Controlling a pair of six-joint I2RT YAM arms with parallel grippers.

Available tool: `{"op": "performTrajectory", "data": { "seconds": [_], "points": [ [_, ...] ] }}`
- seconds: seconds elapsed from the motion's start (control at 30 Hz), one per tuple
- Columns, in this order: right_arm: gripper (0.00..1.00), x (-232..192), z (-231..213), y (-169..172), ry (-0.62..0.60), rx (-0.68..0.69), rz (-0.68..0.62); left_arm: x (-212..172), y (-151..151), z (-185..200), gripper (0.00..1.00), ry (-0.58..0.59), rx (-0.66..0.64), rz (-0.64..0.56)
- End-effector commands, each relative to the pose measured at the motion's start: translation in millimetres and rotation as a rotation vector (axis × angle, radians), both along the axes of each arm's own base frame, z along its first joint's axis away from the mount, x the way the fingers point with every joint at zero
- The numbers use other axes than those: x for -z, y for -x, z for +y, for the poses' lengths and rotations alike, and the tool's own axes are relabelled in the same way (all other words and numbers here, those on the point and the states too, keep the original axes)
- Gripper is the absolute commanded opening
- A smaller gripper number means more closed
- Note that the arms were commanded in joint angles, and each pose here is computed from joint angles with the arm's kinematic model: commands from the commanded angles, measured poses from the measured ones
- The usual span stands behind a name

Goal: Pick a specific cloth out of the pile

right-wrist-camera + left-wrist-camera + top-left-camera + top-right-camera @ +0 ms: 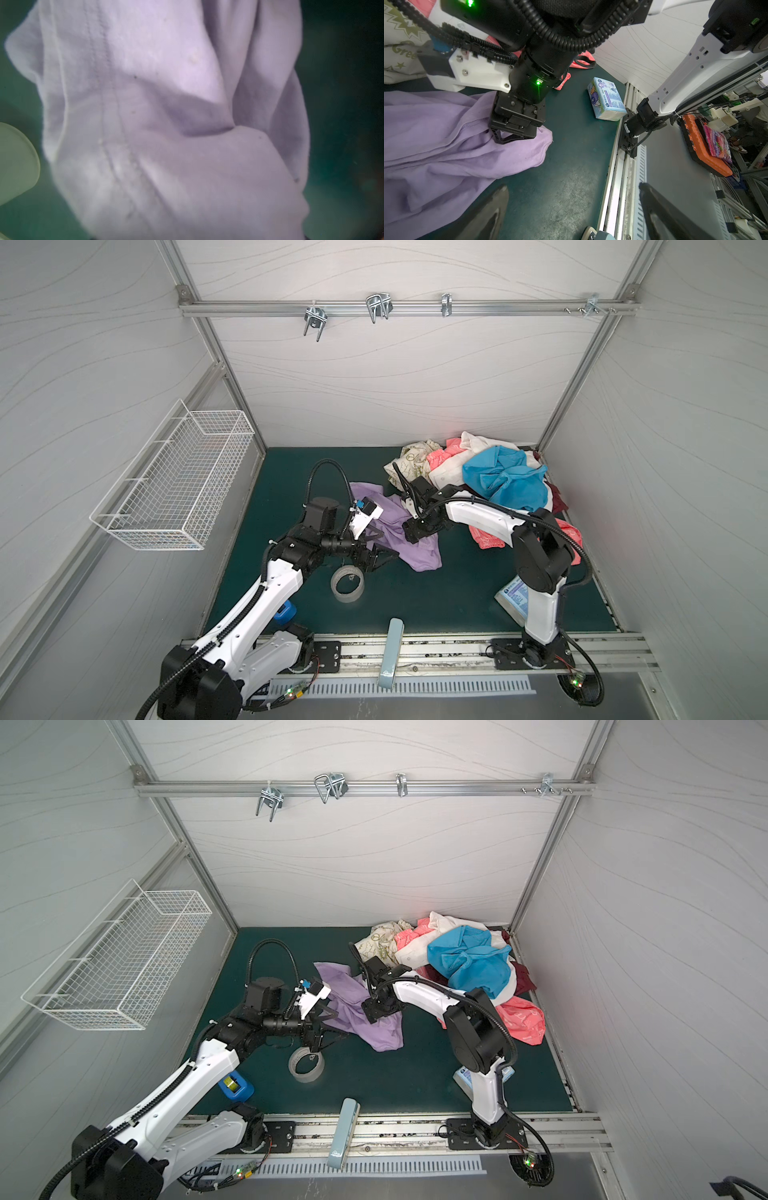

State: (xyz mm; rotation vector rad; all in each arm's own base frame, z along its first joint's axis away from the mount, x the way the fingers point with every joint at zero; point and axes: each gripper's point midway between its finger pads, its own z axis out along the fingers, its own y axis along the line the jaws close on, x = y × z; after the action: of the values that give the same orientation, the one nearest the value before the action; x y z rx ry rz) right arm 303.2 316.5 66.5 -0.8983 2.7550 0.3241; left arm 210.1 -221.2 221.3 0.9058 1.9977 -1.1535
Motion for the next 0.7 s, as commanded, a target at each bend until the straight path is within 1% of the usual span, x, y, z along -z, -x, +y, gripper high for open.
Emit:
{"op": "performTrajectory", "data": {
  "seconds": [0.0,0.13,0.27,0.47,0.67],
  "points": [
    [0.75,8.2,16.2,-1.3,-0.035,-0.015,0.028,-19.5,4.2,-3.2,0.99,0.035,0.037,-0.064],
    [0.71,16.8,25.7,-4.3,-0.029,-0.033,0.023,-23.4,5.8,-1.9,0.99,0.044,0.030,-0.095],
    [0.69,22.2,39.4,-8.4,-0.001,-0.070,-0.005,-24.4,6.4,-1.9,0.99,0.047,0.032,-0.100],
    [0.68,24.7,68.7,-16.1,-0.016,-0.127,-0.033,-23.3,5.6,-1.8,0.99,0.043,0.031,-0.098],
    [0.68,19.0,93.9,-32.6,-0.051,-0.158,-0.078,-23.2,5.3,-1.7,0.99,0.040,0.029,-0.098]
  ]
}}
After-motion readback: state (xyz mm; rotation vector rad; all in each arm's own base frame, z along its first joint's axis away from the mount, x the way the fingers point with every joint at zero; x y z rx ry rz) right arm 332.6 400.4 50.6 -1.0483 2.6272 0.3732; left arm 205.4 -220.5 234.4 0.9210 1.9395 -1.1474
